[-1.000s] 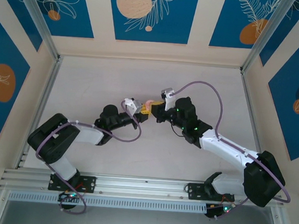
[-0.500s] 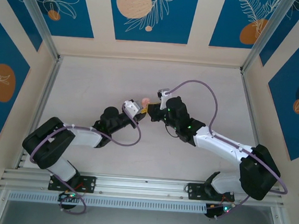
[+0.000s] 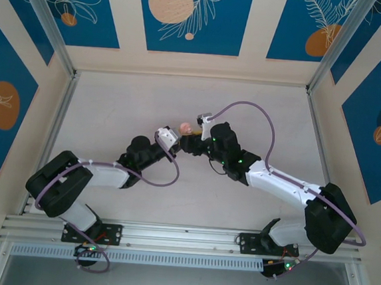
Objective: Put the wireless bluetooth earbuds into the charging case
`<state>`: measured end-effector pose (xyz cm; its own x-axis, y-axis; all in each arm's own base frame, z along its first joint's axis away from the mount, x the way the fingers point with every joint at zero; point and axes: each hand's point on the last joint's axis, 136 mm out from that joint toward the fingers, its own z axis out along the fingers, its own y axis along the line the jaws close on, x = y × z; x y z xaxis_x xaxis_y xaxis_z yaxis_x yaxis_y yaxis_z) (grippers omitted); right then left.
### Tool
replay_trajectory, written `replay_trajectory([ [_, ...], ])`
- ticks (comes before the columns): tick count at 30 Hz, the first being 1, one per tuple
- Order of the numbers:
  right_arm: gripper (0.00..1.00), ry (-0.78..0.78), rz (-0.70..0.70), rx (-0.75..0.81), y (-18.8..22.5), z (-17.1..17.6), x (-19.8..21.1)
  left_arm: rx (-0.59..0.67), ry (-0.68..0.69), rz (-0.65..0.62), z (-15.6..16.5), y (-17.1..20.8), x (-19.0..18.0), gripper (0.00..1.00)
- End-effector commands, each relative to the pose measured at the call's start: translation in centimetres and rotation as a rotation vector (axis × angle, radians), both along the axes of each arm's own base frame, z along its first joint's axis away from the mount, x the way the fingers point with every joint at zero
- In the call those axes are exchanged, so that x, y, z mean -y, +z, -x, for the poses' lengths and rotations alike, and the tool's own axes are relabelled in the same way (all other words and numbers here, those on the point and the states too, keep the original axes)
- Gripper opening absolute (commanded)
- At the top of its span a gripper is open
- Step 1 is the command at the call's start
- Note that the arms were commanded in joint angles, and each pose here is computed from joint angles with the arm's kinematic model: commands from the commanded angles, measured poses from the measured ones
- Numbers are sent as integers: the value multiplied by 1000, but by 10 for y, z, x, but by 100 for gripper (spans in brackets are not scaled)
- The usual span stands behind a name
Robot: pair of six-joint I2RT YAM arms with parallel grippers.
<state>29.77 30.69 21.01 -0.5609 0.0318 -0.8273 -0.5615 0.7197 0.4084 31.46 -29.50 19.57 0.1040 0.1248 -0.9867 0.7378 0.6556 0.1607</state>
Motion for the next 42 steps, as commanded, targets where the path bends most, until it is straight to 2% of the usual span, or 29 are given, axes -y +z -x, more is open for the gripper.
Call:
replay_trajectory([
  [1, 63, 94, -36, 52, 24, 16, -1, 111, -65, 92, 14, 44, 11, 10],
  [7, 67, 135, -73, 83, 45, 25, 15, 97, -74, 93, 15, 43, 12, 10],
  [12, 66, 186, -137, 63, 58, 33, 30, 82, -101, 87, 18, 40, 15, 10],
  [18, 49, 135, -171, -106, 52, 27, 55, 71, -130, 91, 22, 40, 18, 10],
  [25, 39, 164, -300, -377, 36, 20, 62, 66, -151, 94, 25, 42, 20, 10],
  [30, 36, 240, -358, -405, 40, 22, 52, 66, -154, 91, 26, 42, 20, 10],
  [42, 30, 300, -392, -436, 38, 16, 36, 65, -156, 91, 26, 42, 20, 10],
])
